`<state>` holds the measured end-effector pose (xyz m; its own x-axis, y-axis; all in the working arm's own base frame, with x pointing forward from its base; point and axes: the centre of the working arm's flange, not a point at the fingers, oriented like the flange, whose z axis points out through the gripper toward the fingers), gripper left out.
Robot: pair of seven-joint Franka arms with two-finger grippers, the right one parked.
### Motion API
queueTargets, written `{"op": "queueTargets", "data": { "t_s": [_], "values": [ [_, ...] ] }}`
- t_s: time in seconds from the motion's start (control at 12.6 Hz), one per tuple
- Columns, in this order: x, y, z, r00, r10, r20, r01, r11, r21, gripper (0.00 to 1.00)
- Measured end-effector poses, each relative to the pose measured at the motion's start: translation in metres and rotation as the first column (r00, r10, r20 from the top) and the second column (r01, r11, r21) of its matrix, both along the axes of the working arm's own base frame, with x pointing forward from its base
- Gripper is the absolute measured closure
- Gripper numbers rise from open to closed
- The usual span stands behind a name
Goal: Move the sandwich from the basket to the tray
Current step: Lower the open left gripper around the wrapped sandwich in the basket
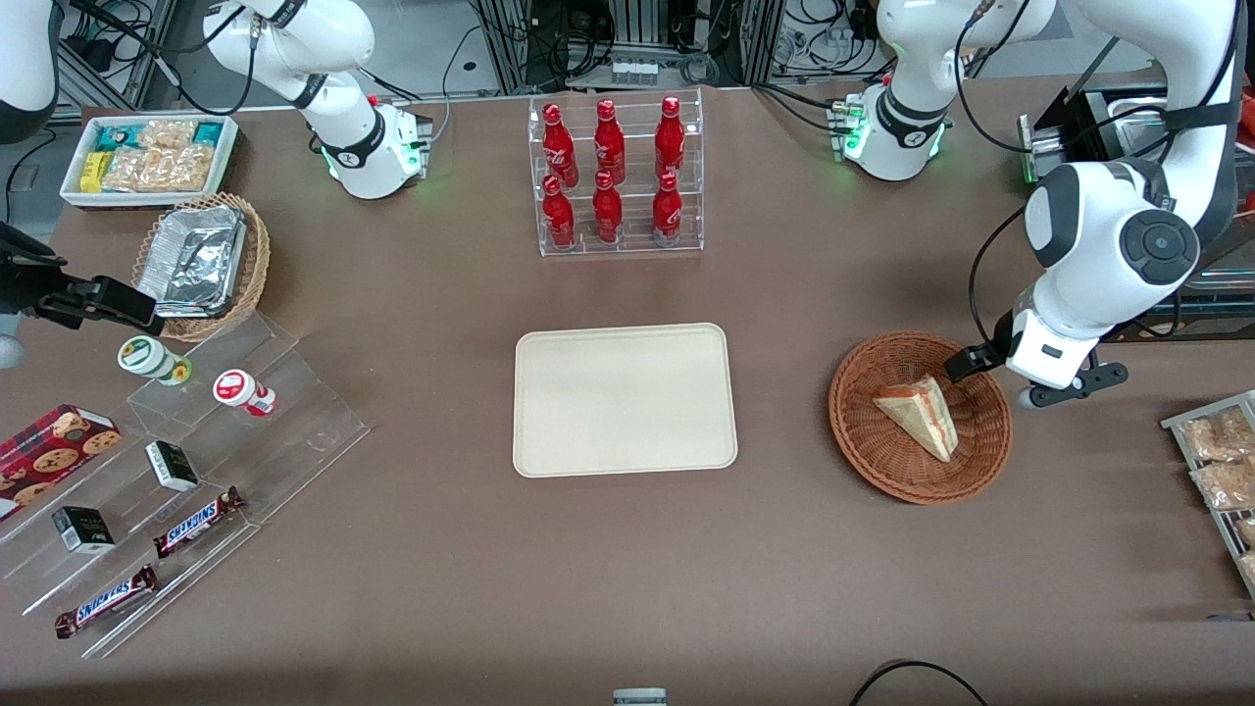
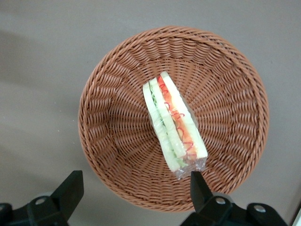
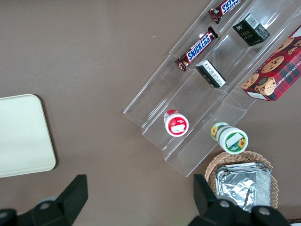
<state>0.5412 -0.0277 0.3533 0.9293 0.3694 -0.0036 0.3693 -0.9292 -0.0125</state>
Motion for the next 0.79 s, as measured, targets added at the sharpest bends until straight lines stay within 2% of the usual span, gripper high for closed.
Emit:
{"op": "queueTargets", "data": {
  "t_s": [0.24,0.48,0.63,0.79],
  "values": [
    [0.004,-0.006,-0.006,0.984,0.173,0.035,-0.173,0.985,-0.008,0.0],
    [0.013,-0.008,-0.006,0.937,0.336,0.095,-0.332,0.942,-0.056,0.0],
    [0.013,-0.011,-0.008,0.925,0.368,0.095,-0.363,0.929,-0.065,0.0],
    [0.012,-0.021,-0.015,0.928,0.362,0.083,-0.358,0.932,-0.062,0.0]
  ]
}}
